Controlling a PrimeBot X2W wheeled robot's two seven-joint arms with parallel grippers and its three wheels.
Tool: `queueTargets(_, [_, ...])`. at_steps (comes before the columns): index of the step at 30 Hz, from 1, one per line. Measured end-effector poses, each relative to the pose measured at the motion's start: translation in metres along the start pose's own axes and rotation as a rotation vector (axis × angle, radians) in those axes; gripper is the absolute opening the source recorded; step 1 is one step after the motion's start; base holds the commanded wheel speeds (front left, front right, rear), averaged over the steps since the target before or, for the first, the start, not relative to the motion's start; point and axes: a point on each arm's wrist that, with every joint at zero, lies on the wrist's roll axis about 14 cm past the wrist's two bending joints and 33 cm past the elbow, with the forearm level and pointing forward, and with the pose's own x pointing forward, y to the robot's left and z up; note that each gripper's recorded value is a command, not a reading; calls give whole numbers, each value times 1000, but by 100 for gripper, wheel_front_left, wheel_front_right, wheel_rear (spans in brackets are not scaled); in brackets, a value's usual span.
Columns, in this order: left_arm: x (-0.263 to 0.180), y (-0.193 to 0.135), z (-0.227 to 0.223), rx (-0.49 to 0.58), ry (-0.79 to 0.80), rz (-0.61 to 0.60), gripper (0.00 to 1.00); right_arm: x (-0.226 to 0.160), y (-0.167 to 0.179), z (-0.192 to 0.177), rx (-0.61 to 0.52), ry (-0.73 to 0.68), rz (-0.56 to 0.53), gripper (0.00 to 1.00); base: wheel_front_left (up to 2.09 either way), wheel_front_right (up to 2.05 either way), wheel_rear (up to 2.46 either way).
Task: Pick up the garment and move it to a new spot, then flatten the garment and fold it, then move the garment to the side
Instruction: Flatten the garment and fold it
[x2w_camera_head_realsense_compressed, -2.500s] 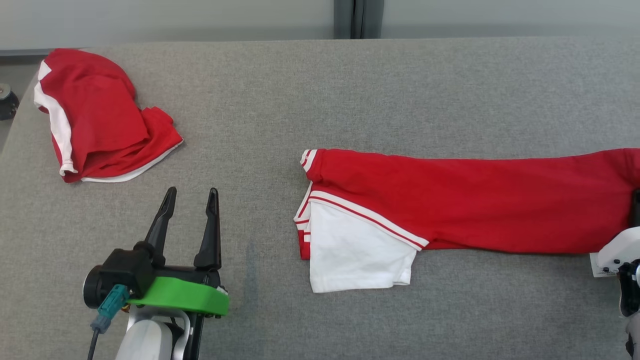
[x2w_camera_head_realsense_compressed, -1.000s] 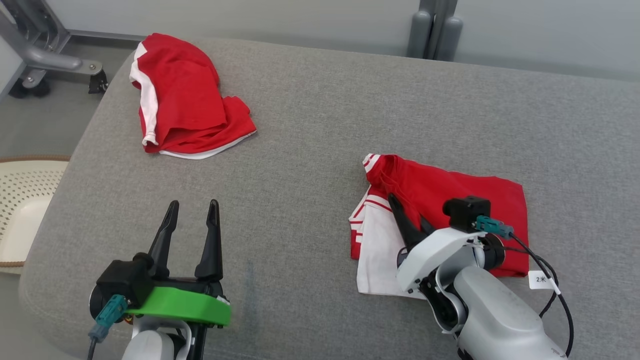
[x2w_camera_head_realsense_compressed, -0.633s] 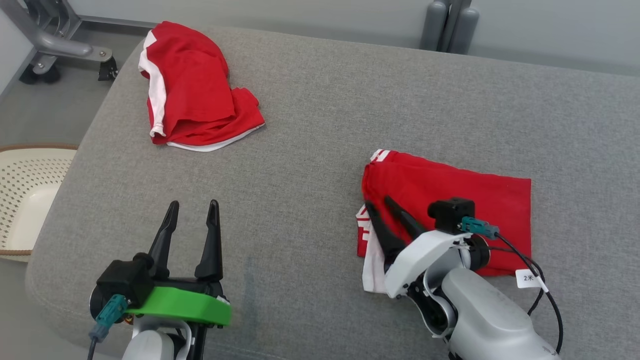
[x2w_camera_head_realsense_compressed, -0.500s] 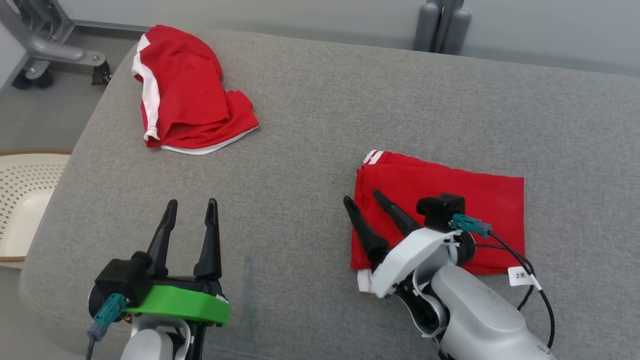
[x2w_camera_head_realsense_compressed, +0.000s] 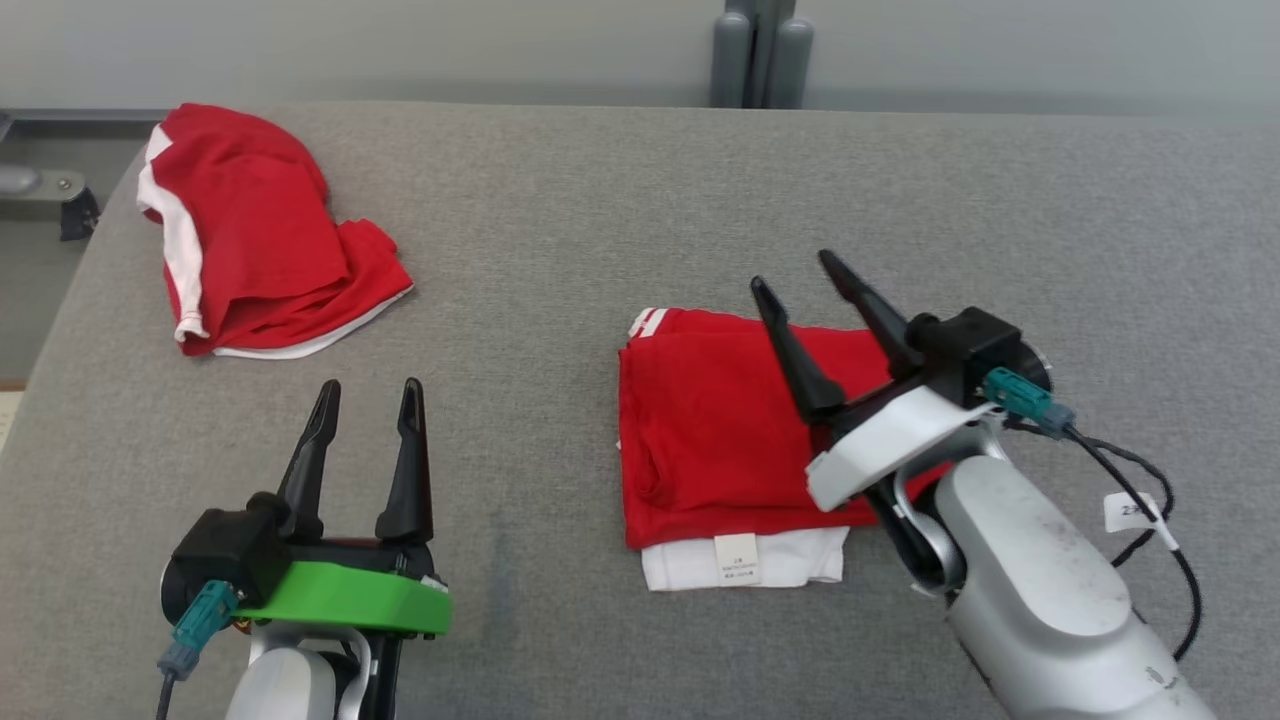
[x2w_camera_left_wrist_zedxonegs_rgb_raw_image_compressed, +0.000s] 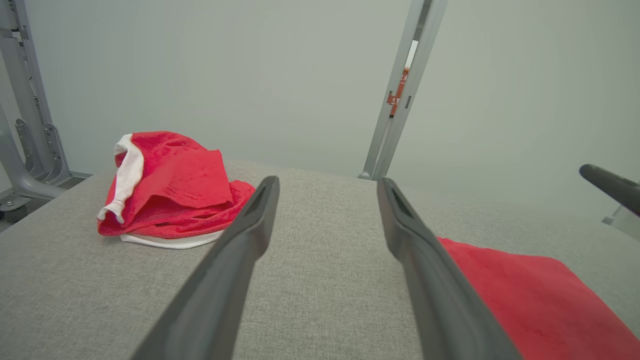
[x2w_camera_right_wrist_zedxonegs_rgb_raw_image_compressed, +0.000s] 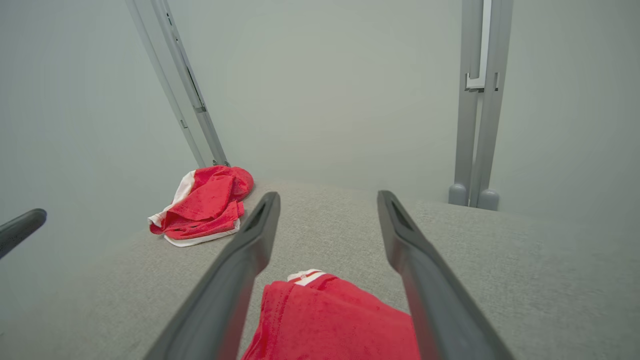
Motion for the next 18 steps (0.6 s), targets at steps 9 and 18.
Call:
queueTargets(9, [21, -25, 3, -1, -21, -80, 100, -52, -66, 37, -289, -57, -174, 100, 0, 0, 0])
queueTargets(18, [24, -37, -7, 22, 1, -116, 100, -98, -95, 49, -314, -86, -345, 100, 0, 0, 0])
